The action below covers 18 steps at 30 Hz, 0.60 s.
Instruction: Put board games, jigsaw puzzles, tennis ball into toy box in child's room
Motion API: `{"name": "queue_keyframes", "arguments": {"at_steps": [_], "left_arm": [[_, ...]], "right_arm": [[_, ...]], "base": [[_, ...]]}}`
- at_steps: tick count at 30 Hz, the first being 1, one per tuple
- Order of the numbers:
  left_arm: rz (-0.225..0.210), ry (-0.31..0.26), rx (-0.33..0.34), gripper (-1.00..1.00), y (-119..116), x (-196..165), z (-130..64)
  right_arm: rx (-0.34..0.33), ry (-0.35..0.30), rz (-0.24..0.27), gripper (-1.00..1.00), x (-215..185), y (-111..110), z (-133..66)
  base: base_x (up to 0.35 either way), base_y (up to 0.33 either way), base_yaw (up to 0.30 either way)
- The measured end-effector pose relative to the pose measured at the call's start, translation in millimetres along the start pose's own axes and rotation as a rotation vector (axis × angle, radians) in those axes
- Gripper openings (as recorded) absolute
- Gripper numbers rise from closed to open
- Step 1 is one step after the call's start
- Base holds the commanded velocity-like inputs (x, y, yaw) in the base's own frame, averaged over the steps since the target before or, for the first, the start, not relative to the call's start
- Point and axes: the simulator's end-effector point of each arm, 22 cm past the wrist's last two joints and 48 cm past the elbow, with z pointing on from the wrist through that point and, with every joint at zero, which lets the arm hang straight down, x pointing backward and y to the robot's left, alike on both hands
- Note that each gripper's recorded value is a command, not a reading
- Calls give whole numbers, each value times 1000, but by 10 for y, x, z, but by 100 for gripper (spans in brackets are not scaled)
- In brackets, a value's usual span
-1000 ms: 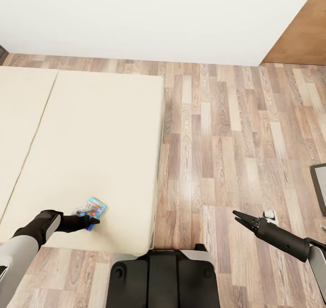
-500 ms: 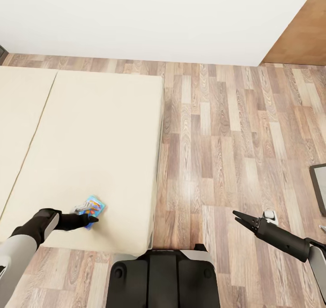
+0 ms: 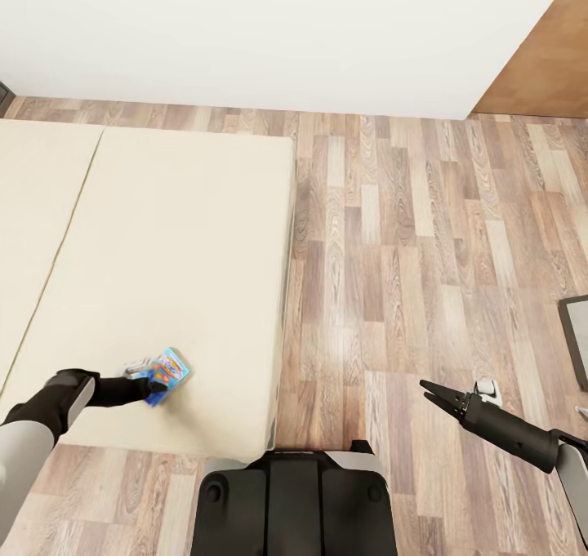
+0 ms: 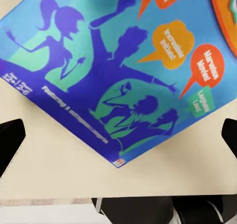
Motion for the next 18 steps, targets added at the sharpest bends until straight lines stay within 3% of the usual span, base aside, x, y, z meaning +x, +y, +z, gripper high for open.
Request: {"name": "queue_keyframes", "arguments": {"at_steps": [18], "left_arm": [[8,-17,-14,100,40,-107,-67]], "right_arm": [[-1,0,0,100,-3,3,-4]], "base": [[0,0,0]]}}
